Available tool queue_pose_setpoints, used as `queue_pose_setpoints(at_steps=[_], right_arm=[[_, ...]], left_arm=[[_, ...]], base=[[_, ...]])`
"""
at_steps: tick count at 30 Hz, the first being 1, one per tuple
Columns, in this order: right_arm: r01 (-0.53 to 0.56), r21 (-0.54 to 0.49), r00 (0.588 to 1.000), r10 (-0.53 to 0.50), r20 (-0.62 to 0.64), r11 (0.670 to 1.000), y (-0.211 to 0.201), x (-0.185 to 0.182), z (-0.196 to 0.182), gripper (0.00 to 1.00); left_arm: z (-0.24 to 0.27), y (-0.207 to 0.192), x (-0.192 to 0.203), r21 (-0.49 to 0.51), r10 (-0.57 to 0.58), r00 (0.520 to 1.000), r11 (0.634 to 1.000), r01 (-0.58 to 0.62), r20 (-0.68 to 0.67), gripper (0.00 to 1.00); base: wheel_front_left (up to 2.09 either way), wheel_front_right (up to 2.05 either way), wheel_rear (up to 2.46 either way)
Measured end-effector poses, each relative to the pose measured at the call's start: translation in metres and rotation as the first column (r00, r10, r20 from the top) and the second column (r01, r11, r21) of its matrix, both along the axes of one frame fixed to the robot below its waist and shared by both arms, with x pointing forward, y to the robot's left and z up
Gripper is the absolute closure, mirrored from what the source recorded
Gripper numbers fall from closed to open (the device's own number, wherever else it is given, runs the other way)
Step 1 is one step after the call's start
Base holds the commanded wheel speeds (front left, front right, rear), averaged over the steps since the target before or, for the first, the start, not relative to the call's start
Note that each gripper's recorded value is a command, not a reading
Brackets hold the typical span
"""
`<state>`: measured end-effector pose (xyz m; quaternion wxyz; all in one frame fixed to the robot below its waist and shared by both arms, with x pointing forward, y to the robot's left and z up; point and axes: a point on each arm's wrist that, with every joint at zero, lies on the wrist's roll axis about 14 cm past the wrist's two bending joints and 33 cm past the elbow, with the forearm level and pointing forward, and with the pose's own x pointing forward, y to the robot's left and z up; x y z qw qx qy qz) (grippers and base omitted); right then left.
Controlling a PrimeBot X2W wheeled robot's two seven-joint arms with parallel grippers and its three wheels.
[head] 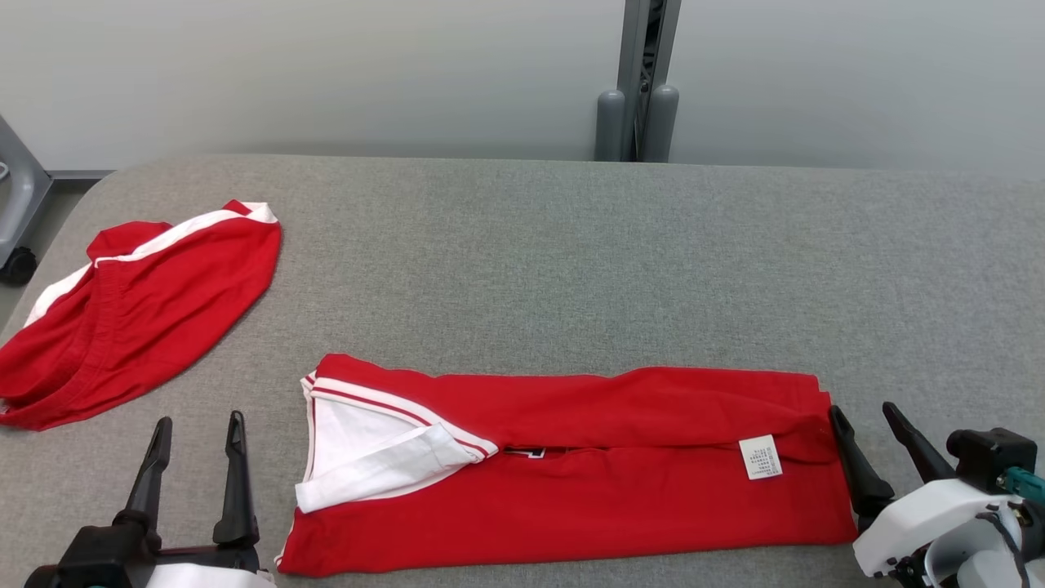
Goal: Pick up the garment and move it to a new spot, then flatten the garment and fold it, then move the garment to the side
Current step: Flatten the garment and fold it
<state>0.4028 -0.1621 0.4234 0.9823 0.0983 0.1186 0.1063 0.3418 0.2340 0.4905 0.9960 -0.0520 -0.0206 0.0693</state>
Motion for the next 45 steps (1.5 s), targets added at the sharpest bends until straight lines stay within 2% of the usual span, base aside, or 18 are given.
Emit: queue_pose_setpoints(at_steps=[8,17,23,28,29,31,32,37,45], right_arm=[[-0.005,-0.023,0.999,0.004,-0.045,1.000,0.002,-0.007,-0.012,0.00],[-0.044,-0.043,0.986,0.037,-0.162,0.998,0.014,-0.001,-0.029,0.00],[-0.063,-0.057,0.951,0.043,-0.307,0.996,0.017,-0.006,-0.056,0.00],[-0.080,-0.020,0.943,0.069,-0.327,0.997,0.030,-0.004,-0.056,0.00],[-0.083,-0.017,0.941,0.072,-0.330,0.996,0.031,-0.005,-0.057,0.21],[-0.093,-0.012,0.941,0.084,-0.329,0.996,0.034,-0.005,-0.056,0.91],[-0.090,-0.003,0.943,0.084,-0.323,0.996,0.035,-0.004,-0.055,1.00],[-0.097,-0.009,0.952,0.090,-0.294,0.995,0.034,0.001,-0.049,1.00],[-0.008,-0.102,0.971,-0.016,-0.239,0.995,-0.023,0.023,-0.036,1.00]], left_arm=[[0.005,0.019,-0.016,0.106,0.089,0.996,0.990,-0.088,-0.003,0.00],[0.007,0.024,-0.022,0.094,0.106,0.994,0.990,-0.106,0.005,0.00],[0.002,0.020,-0.024,0.082,0.096,0.995,0.992,-0.095,-0.010,0.00],[0.002,0.022,-0.026,0.071,0.103,0.995,0.992,-0.102,-0.009,0.00],[0.002,0.022,-0.026,0.070,0.103,0.995,0.992,-0.102,-0.011,0.00],[0.001,0.021,-0.026,0.065,0.101,0.995,0.993,-0.100,-0.012,0.00],[0.001,0.020,-0.026,0.063,0.099,0.995,0.993,-0.098,-0.012,0.00],[0.000,0.017,-0.022,0.058,0.090,0.996,0.994,-0.089,-0.013,0.00],[-0.001,0.011,-0.016,0.053,0.071,0.997,0.996,-0.070,-0.017,0.00]], base=[[0.00,0.00,0.00],[0.00,0.00,0.00],[0.00,0.00,0.00],[0.00,0.00,0.00],[0.00,0.00,0.00],[0.00,0.00,0.00],[0.00,0.00,0.00],[0.00,0.00,0.00],[0.00,0.00,0.00]])
